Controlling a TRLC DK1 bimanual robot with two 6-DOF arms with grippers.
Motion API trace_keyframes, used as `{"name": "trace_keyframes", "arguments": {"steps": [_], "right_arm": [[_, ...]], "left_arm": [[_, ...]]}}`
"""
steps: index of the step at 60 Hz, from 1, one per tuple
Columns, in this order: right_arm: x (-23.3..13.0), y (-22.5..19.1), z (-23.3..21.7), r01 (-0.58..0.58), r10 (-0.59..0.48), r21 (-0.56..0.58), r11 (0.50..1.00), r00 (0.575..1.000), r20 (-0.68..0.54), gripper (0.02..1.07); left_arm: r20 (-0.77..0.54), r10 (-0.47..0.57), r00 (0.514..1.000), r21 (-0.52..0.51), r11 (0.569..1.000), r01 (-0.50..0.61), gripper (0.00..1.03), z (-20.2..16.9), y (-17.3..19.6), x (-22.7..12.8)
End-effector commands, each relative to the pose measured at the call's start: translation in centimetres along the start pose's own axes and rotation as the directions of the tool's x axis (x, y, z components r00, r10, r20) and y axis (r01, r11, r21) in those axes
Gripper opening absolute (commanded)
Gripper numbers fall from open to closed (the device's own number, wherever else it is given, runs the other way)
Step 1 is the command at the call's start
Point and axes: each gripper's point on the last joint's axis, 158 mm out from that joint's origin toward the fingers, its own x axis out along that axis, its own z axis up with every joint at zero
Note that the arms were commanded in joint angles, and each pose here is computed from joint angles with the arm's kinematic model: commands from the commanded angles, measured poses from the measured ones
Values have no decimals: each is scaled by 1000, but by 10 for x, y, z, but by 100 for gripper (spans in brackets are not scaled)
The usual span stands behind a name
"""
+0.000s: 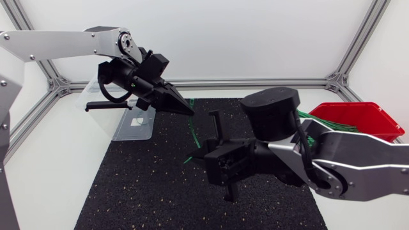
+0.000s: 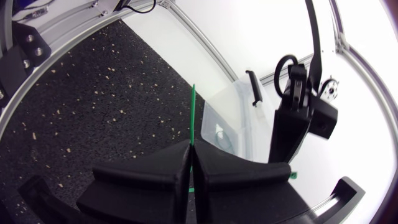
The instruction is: Take a green cable tie from the red box, thread the tail through the head to close it, then place it in the transparent bin on the left.
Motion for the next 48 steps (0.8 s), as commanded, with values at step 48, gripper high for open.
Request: {"name": "trace_keyframes", "arguments": {"steps": [48], "right_arm": [[-21,16,13,-456,417,433,777,889,188,7]], "left_arm": [[87,412,907,295,859,-419,4,-17,-16,8]]}}
